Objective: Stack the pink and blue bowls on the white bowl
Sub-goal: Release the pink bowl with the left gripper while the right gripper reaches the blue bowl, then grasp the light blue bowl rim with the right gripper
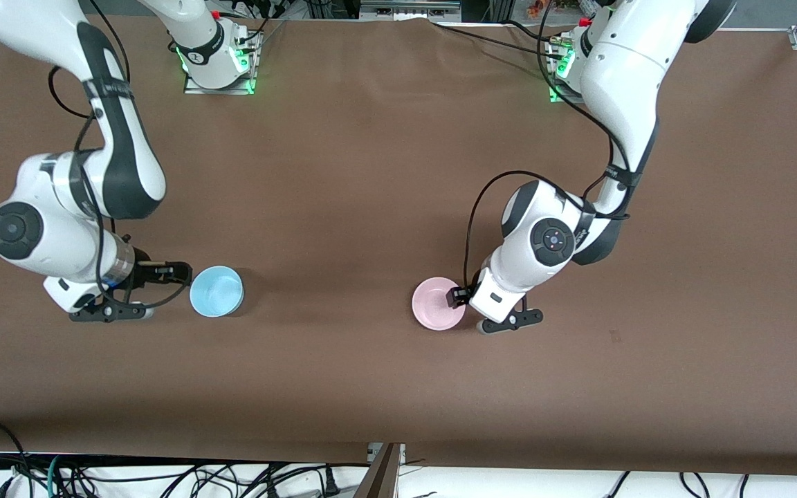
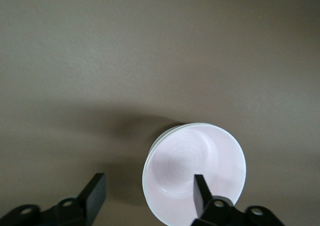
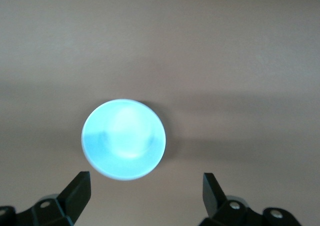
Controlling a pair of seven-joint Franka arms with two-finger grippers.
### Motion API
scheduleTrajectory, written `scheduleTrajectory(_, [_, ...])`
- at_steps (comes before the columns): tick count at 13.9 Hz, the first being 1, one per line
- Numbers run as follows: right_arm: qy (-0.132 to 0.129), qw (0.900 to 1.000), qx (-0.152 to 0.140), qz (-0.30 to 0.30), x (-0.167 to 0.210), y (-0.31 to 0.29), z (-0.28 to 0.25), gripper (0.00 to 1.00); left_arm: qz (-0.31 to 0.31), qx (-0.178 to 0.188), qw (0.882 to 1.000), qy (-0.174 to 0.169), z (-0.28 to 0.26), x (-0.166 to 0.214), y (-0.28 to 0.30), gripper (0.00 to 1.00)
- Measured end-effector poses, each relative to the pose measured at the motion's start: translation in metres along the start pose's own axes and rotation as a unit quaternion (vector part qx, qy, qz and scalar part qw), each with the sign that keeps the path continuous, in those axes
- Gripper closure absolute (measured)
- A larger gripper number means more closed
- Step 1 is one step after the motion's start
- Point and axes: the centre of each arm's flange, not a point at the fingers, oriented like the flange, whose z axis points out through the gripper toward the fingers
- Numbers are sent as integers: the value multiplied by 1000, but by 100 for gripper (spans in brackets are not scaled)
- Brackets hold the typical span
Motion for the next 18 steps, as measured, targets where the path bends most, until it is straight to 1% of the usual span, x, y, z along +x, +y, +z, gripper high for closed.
scheduleTrajectory(1, [-1, 1000, -1, 2, 3, 4, 17, 1, -6, 4, 1000, -1, -16, 8, -9, 3])
scheduleTrajectory(2, [-1, 1000, -2, 4, 6, 7, 34, 1, -9, 12, 1000, -4, -36, 19, -24, 0])
scheduleTrajectory(3, [0, 1000, -3, 5, 7, 9, 50, 1, -3, 21, 1000, -7, -60, 33, -45, 0])
scheduleTrajectory(5, [0, 1000, -4, 5, 6, 10, 76, 3, 12, 42, 999, -16, -127, 61, -102, 0])
scheduleTrajectory(6, [1, 1000, -4, 7, 4, 12, 87, 9, 18, 60, 998, -20, -165, 69, -133, 0])
scheduleTrajectory(7, [0, 1000, -5, 9, 2, 15, 95, 10, 23, 86, 996, -20, -205, 72, -163, 0])
scheduleTrajectory(8, [0, 1000, -5, 11, 1, 18, 100, 15, 27, 108, 994, -20, -243, 70, -188, 0])
scheduleTrajectory(9, [-2, 1000, -4, 12, 0, 19, 102, 26, 28, 122, 992, -27, -275, 63, -206, 0])
scheduleTrajectory(10, [-3, 1000, -2, 14, 0, 18, 103, 39, 27, 129, 991, -36, -300, 54, -218, 0])
scheduleTrajectory(11, [-3, 1000, 2, 18, -1, 18, 105, 50, 25, 133, 990, -40, -319, 46, -226, 0])
scheduleTrajectory(12, [-5, 1000, 7, 22, -1, 17, 108, 55, 25, 134, 990, -41, -333, 41, -232, 0])
scheduleTrajectory(13, [-8, 1000, 11, 24, -2, 15, 113, 55, 27, 134, 990, -43, -344, 37, -238, 0])
scheduleTrajectory(14, [-10, 999, 14, 26, -2, 14, 117, 63, 27, 135, 989, -47, -352, 33, -242, 0])
scheduleTrajectory(16, [-13, 999, 16, 27, -3, 12, 121, 85, 28, 138, 989, -54, -362, 25, -244, 0])
scheduleTrajectory(17, [-13, 999, 17, 30, -3, 11, 121, 85, 30, 144, 987, -56, -364, 22, -244, 0])
scheduleTrajectory(18, [-12, 999, 21, 36, -2, 6, 120, 92, 33, 151, 986, -57, -363, 22, -244, 0])
